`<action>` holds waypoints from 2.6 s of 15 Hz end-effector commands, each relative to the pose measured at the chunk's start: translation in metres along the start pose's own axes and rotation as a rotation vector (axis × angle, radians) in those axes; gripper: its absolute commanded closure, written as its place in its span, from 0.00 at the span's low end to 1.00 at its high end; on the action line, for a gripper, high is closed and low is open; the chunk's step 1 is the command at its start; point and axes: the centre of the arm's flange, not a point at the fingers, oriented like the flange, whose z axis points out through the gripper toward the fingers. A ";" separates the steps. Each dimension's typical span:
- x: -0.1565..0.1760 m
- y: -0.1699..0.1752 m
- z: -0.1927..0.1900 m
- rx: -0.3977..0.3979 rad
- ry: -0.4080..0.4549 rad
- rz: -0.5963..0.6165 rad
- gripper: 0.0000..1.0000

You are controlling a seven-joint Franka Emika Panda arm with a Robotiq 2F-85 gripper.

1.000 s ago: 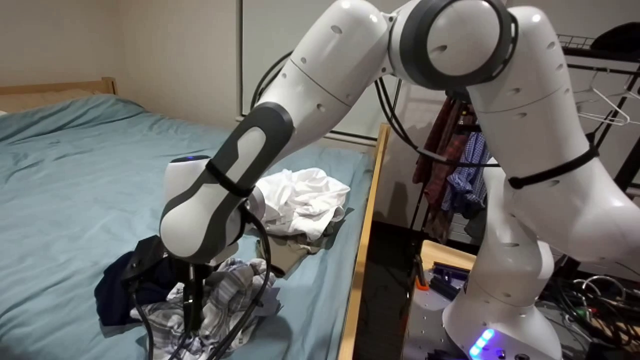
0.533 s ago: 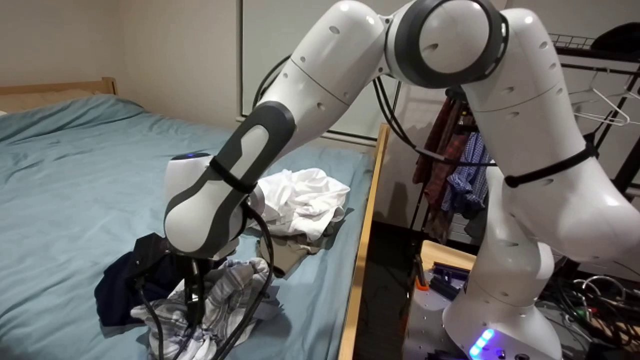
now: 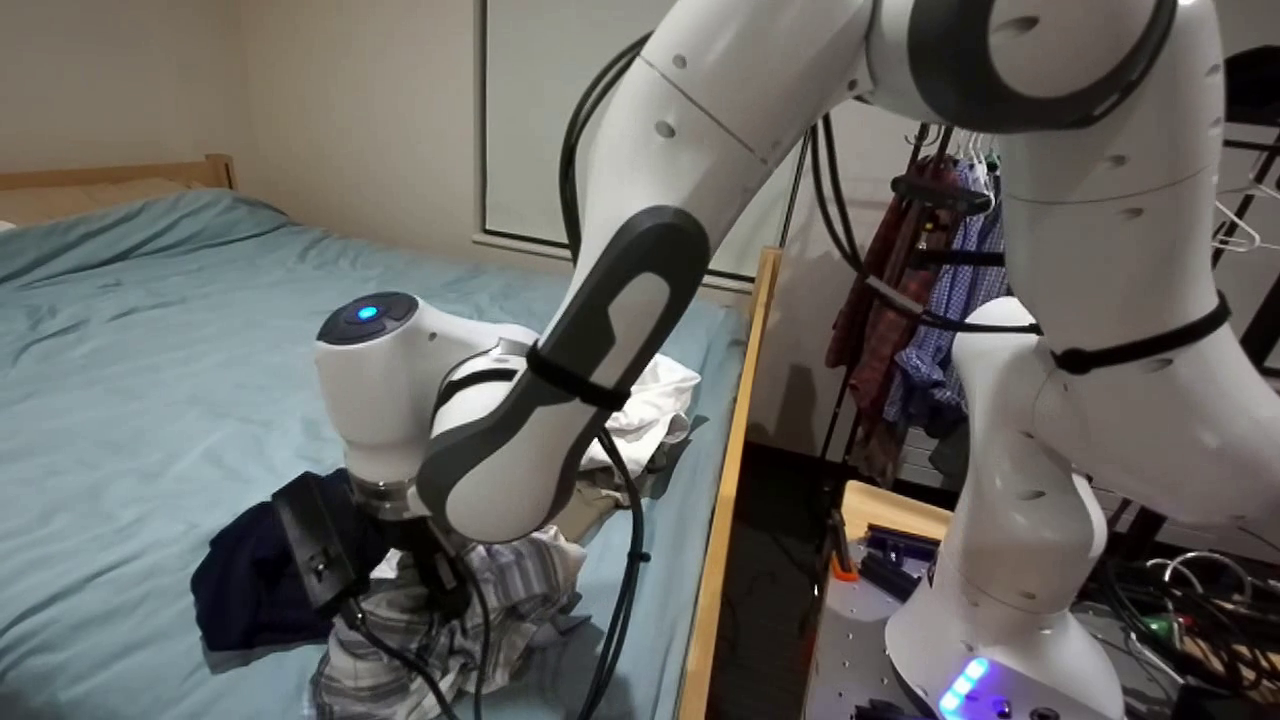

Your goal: Move the clothes from left to right

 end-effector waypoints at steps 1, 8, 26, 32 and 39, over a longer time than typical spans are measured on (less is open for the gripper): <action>0.060 0.019 -0.040 0.097 0.045 0.048 0.95; 0.138 -0.020 -0.091 0.193 0.065 0.269 0.96; 0.174 -0.067 -0.181 0.237 -0.064 0.440 0.96; 0.244 -0.075 -0.262 0.109 -0.200 0.339 0.97; 0.282 -0.105 -0.293 0.102 -0.283 0.408 0.96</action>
